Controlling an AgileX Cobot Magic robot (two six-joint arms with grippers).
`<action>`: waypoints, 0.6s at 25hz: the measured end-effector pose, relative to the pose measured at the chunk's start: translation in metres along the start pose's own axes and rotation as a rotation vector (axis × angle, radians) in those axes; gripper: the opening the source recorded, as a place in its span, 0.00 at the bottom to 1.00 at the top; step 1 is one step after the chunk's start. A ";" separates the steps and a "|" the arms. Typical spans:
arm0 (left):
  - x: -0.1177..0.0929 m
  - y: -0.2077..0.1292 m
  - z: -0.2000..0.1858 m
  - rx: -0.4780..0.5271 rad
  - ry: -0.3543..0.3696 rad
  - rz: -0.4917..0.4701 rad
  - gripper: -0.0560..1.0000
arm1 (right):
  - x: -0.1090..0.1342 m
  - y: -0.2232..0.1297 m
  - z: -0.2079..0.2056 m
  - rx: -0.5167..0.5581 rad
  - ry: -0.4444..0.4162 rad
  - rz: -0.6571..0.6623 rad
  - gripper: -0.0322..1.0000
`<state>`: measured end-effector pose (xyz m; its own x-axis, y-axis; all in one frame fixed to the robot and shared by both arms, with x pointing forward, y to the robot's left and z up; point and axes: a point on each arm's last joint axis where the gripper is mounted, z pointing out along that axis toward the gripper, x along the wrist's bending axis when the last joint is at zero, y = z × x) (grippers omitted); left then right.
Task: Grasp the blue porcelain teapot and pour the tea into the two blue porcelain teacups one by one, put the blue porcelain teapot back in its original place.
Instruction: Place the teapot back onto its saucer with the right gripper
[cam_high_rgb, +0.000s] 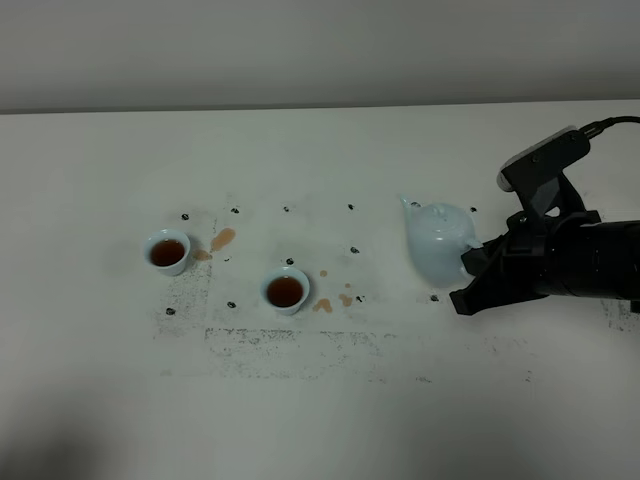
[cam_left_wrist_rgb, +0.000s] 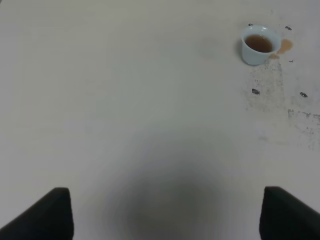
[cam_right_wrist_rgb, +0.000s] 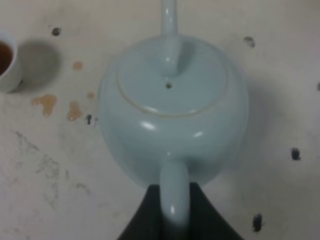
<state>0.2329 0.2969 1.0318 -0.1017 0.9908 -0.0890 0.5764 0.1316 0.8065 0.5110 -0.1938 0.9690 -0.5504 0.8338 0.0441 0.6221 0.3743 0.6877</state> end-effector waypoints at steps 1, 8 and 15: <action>0.000 0.000 0.000 0.000 0.000 0.000 0.74 | 0.001 -0.001 0.000 0.008 0.007 0.009 0.07; 0.000 0.000 0.000 0.000 0.000 0.000 0.74 | 0.001 0.005 -0.004 0.072 0.011 0.097 0.07; 0.000 0.000 0.000 0.000 0.000 0.000 0.74 | 0.007 0.011 -0.012 0.081 -0.048 0.172 0.07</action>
<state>0.2329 0.2969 1.0318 -0.1017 0.9908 -0.0890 0.5764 0.1316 0.8065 0.5071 -0.1887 0.9856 -0.4067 0.9057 0.1200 0.7484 0.2549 0.6122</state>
